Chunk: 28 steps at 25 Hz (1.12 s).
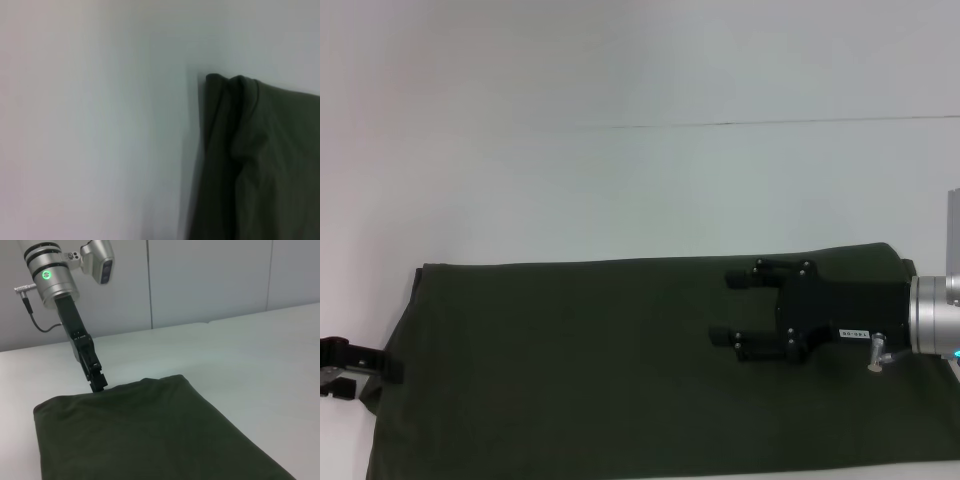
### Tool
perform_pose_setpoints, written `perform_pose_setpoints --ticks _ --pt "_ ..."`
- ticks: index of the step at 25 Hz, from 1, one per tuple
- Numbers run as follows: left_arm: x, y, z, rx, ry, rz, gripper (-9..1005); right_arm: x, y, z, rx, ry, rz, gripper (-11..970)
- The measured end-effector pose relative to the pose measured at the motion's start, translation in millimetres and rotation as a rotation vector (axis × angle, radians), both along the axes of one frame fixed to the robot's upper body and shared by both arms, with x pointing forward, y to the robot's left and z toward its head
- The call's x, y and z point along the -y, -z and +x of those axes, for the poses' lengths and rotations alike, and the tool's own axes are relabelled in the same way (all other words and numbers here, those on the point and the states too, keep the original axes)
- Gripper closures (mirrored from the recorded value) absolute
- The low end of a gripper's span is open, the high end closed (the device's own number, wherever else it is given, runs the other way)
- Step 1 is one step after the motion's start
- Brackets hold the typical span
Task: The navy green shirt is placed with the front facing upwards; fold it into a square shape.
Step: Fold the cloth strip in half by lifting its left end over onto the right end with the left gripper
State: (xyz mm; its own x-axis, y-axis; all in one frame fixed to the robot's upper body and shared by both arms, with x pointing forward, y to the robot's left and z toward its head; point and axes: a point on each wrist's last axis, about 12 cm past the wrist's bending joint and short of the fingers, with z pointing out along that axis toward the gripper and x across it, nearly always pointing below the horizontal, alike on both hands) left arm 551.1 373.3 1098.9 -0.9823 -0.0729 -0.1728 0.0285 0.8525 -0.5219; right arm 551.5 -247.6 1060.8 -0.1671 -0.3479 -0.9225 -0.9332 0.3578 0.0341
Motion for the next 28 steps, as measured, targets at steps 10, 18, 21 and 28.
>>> perform_pose_setpoints --ticks 10,18,21,28 --pt "3.5 1.4 1.5 -0.002 0.007 0.007 161 -0.3 -0.1 0.4 0.0 -0.001 -0.002 150" --pt "5.4 2.8 2.0 -0.005 0.007 0.003 161 -0.3 0.3 0.3 -0.001 -0.001 -0.004 151" --pt "6.7 3.0 2.0 -0.008 0.005 -0.004 160 -0.3 0.4 0.3 -0.001 -0.001 -0.004 151" --pt "11.6 4.4 2.8 -0.02 0.013 -0.022 161 -0.3 0.4 0.2 -0.002 0.0 -0.003 151"
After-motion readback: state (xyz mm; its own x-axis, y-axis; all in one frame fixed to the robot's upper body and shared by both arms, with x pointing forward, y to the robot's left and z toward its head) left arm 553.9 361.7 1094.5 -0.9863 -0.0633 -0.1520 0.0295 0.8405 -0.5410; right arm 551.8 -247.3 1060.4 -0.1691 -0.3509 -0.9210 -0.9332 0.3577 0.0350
